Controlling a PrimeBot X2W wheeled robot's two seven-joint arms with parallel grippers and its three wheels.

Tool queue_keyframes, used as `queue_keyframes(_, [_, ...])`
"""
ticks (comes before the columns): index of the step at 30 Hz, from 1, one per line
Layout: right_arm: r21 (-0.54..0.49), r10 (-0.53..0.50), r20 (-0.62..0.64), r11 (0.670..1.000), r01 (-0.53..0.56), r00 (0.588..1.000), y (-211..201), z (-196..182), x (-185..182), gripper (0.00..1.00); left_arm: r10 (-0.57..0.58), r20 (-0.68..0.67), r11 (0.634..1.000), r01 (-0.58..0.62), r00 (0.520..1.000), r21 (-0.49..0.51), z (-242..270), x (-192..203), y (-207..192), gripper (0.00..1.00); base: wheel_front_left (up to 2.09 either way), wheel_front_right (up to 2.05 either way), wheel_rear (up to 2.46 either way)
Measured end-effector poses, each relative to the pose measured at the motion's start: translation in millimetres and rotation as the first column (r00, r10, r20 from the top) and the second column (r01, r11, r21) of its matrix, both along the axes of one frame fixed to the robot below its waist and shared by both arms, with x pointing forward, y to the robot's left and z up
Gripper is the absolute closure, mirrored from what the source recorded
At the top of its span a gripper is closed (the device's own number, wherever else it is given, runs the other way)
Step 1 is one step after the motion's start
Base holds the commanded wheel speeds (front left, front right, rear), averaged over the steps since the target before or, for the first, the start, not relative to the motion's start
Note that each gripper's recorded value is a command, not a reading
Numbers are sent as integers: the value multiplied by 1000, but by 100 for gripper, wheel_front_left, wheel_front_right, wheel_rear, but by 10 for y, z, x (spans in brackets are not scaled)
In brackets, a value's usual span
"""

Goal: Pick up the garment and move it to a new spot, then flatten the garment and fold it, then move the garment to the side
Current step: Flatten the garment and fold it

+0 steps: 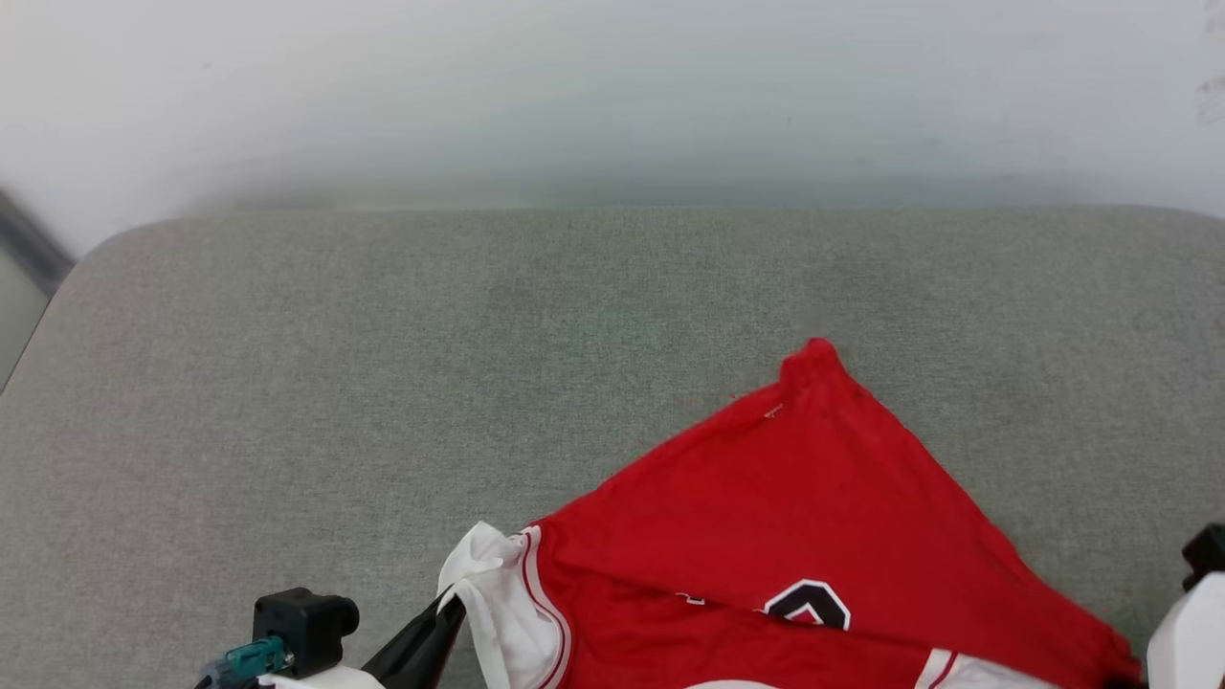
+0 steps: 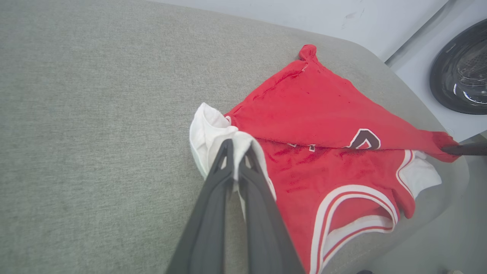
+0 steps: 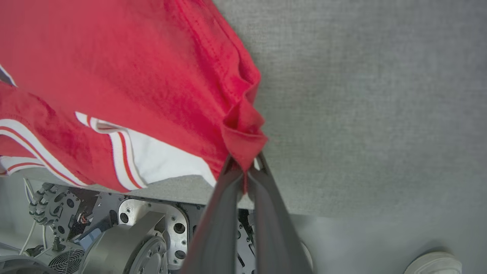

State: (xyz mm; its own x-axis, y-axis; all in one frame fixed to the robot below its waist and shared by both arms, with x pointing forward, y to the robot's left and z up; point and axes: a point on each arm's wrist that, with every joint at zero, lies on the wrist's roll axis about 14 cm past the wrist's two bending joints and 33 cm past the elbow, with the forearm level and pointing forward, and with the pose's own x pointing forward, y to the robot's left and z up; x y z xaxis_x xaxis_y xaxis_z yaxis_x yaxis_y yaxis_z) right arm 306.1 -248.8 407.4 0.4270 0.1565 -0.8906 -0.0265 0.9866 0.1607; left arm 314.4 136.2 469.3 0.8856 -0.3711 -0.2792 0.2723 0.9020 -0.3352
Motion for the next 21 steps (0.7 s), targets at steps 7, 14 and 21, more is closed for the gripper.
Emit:
queue_keyframes(7, [35, -49, -44, 998, 50, 998, 26, -176, -346, 100, -5, 7, 1000, 5, 1000, -7, 22, -8, -47, 100, 0, 0, 0])
queue_keyframes(14, [24, -59, -11, 998, 59, 998, -6, -141, -307, 0, -9, 7, 1000, 9, 1000, -13, 24, -6, -74, 100, 0, 0, 0])
queue_keyframes(21, [25, 23, 135, 999, -27, 991, 140, 270, 174, 0, 0, 22, 1000, 1, 1000, -4, 59, 8, -45, 100, 0, 0, 0])
